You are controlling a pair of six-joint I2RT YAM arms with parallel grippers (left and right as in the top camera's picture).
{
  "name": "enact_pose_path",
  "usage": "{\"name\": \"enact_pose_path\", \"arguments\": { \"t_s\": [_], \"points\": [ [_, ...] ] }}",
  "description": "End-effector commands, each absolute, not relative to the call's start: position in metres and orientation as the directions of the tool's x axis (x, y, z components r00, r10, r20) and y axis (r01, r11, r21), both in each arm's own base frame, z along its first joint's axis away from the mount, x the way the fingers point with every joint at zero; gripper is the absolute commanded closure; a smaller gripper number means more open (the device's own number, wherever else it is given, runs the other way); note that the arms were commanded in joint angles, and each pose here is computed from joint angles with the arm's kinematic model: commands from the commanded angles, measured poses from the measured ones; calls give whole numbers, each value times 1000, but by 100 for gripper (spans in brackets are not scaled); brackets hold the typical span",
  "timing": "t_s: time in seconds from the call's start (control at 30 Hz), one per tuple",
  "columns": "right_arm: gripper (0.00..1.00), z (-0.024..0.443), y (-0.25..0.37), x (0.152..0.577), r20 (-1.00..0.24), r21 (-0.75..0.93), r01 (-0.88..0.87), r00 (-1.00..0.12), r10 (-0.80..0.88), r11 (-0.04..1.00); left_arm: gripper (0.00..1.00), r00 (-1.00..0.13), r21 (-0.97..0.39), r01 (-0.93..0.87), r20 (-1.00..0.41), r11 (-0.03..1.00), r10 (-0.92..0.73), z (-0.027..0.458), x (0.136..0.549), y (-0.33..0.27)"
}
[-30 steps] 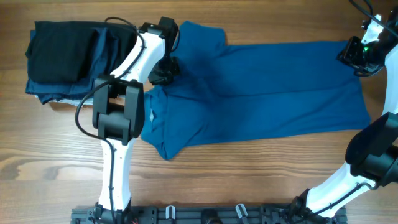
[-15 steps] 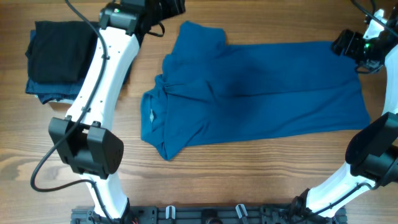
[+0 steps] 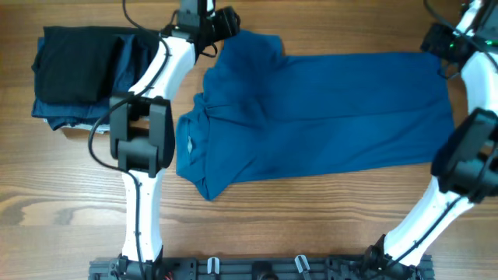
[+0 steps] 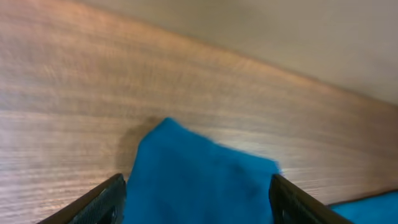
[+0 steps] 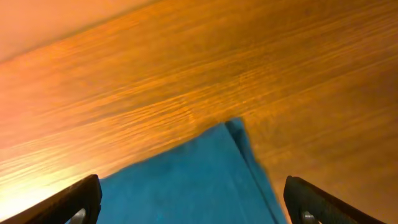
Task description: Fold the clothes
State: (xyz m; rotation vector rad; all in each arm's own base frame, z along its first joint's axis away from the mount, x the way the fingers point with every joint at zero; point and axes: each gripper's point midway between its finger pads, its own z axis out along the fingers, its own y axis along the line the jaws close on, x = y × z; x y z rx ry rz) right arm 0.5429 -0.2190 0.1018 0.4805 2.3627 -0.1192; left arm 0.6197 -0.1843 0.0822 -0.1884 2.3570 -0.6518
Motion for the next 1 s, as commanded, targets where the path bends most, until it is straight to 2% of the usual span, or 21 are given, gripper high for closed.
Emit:
{"name": "enact_pose_path", "arguments": {
  "t_s": [0.0, 0.23, 0.6, 0.7, 0.83, 0.97],
  "points": [
    [6, 54, -217, 555, -644, -6, 368, -712, 278, 930, 31, -786, -500, 31, -547, 865, -288, 59, 616, -189],
    [7, 12, -232, 562, -643, -147, 388, -736, 210, 910, 42, -783, -466, 13, -555, 884, -282, 49, 617, -185],
    [6, -9, -234, 564, -642, -123, 412, -727, 244, 903, 43, -788, -331, 9, -583, 944, -197, 23, 612, -184],
    [7, -11, -232, 564, -637, -114, 405, -731, 246, 907, 47, -789, -308, 0, -584, 951, -189, 15, 610, -186],
    [7, -13, -231, 562, -630, -116, 403, -737, 246, 908, 42, -801, -265, 10, -579, 964, -151, -7, 607, -189],
    [7, -14, -230, 560, -623, -117, 401, -742, 248, 908, 42, -803, -187, -38, -579, 982, -141, -31, 605, -180]
  ]
}}
